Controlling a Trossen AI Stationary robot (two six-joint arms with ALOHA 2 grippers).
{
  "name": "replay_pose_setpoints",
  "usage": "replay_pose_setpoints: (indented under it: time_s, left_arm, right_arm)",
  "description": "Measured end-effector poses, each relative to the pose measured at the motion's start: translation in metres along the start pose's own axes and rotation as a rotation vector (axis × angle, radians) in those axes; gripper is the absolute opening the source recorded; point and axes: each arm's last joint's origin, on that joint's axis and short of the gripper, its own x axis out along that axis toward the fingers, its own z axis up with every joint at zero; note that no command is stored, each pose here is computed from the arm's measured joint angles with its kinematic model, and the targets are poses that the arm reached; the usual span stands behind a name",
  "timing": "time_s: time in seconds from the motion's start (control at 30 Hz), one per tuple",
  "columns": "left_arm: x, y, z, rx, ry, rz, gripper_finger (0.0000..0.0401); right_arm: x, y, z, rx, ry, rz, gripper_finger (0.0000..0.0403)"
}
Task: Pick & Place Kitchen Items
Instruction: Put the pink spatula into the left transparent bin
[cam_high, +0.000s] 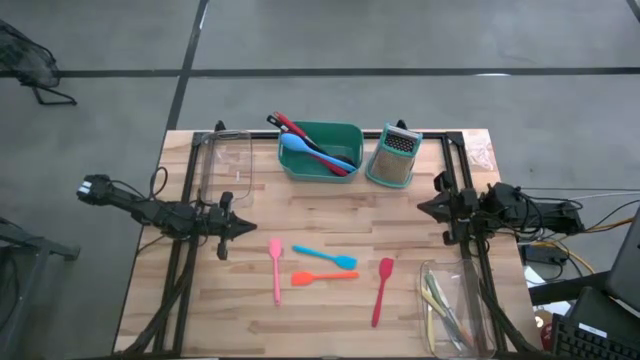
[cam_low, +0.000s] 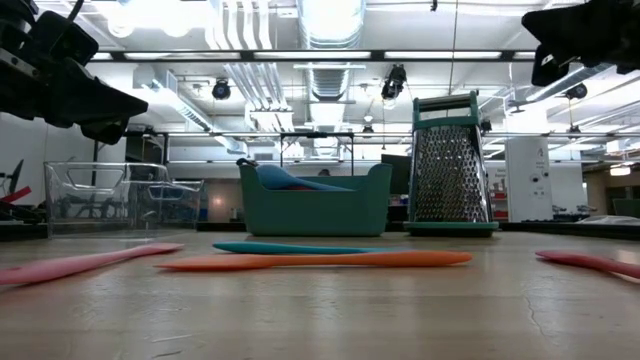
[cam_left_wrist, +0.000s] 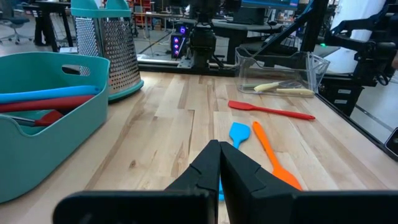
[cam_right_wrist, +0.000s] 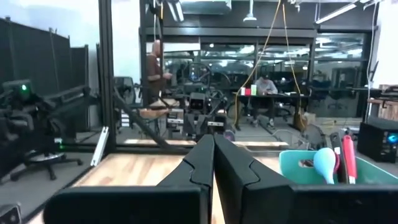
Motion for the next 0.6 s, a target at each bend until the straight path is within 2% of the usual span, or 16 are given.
replay_pose_setpoints:
  time_s: [0.17,0.43,0.6]
  left_arm:
    - [0.0,0.0,-0.0001,0.0,0.0,0.0,0.0012]
    - [0.0,0.0,0.0,0.0,0.0,0.0,0.0012]
    - [0.0,0.0,0.0,0.0,0.0,0.0,0.0012]
  right_arm:
    - [0.0012,-0.0005,-0.0043,-0.049,0.023,-0.012,0.0009]
    - [0.0012,-0.005,-0.0071,-0.059,0.05,-0.165,0.0008]
    - [0.0023,-0.0051,-0.0085,-0.058,0.065,-0.165,0.0009]
